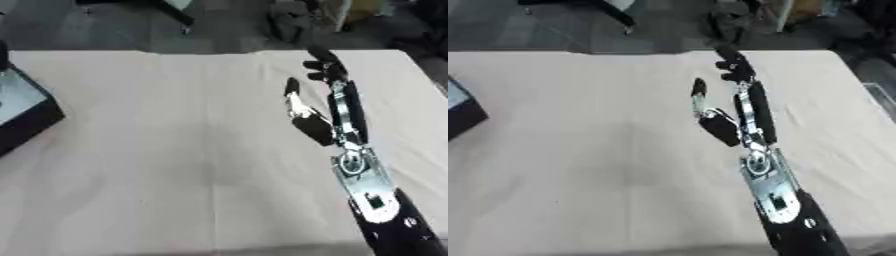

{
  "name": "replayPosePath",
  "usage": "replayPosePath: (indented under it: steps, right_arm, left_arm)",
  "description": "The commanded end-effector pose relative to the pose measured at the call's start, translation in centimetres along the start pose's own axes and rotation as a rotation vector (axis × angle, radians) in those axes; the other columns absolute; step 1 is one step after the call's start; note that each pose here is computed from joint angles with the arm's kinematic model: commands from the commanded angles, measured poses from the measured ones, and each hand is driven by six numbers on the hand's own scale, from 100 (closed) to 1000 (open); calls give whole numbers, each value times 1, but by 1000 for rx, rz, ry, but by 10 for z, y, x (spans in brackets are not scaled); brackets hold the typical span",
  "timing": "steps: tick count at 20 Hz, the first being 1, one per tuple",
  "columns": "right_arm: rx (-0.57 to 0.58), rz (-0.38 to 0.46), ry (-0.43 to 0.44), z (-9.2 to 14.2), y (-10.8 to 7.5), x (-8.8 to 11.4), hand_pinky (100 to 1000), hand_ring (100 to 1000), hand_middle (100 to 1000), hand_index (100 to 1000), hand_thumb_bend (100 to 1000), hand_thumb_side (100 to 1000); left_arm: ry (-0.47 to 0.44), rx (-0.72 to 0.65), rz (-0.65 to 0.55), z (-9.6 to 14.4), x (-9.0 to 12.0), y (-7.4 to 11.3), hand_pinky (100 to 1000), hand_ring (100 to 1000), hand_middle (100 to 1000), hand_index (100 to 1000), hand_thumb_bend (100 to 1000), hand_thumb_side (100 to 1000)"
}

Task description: Pick up the objects with one hand, pass them to the other hand, and then place them into the box on the other side of the table.

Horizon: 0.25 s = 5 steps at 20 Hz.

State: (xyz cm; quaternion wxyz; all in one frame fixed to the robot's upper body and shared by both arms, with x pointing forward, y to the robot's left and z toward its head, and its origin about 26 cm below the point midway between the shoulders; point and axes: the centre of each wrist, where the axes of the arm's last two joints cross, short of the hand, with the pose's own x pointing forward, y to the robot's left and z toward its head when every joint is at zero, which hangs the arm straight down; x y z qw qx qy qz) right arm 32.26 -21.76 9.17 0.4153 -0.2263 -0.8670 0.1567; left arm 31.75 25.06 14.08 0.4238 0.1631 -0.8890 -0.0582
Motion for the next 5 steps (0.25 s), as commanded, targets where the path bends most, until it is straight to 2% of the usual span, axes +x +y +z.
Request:
replayPosePath:
  steps: [1,5]
  right_arm:
    - [-14,-16,9,0,-8,2,737,814,914,927,100,597]
    - [0,-13,35,6,-11,-2,737,814,911,929,100,600]
  left_arm:
    - [6,-37,9,6,-5,-10,777,1000,885,810,495,638]
    - [32,-45,8,15,-11,-17,773,1000,877,806,486,635]
